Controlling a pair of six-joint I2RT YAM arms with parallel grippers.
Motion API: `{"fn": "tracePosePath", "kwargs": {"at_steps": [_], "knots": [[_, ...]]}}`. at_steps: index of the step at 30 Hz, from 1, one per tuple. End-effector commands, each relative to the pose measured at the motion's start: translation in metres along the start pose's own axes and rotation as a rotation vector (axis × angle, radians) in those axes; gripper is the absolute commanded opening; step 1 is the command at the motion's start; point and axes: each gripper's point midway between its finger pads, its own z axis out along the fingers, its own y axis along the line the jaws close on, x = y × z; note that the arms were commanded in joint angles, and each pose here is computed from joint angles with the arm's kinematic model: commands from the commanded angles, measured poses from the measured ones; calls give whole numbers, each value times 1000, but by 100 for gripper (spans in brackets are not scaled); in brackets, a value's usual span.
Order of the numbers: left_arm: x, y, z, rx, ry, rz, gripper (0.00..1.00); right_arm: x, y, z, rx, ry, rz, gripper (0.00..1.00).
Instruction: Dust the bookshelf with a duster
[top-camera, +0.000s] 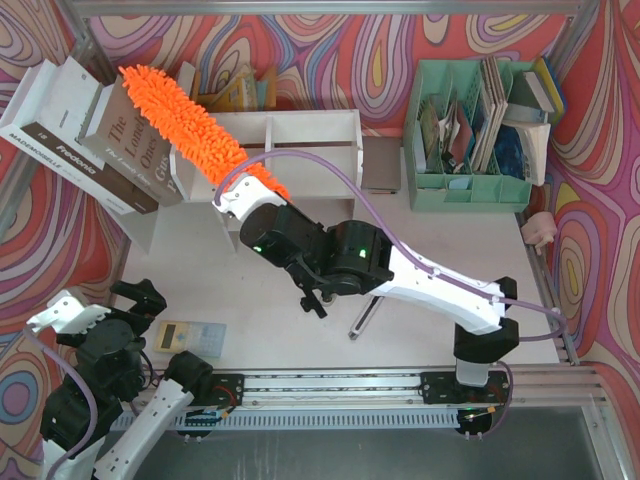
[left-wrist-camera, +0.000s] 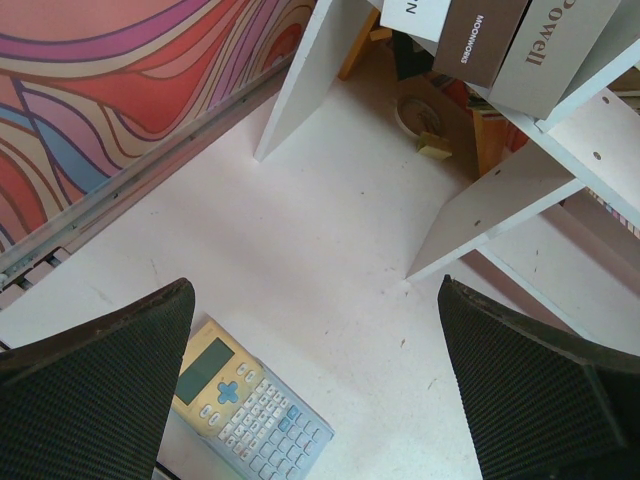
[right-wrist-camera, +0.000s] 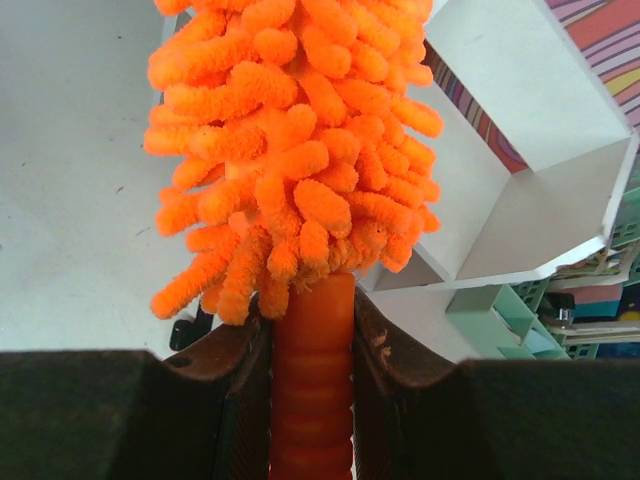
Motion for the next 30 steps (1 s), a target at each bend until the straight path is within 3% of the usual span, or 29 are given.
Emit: {"fn": "tracePosePath", "kwargs": {"at_steps": [1, 15, 30], "knots": [[3, 2, 1, -7, 2, 7, 98, 4, -24, -16, 26, 59, -108, 0], [4, 2, 1, -9, 4, 9, 98, 31, -15, -15, -7, 128, -170, 0], [3, 3, 0, -7, 0, 1, 98, 41, -68, -22, 193, 168, -120, 0]]}}
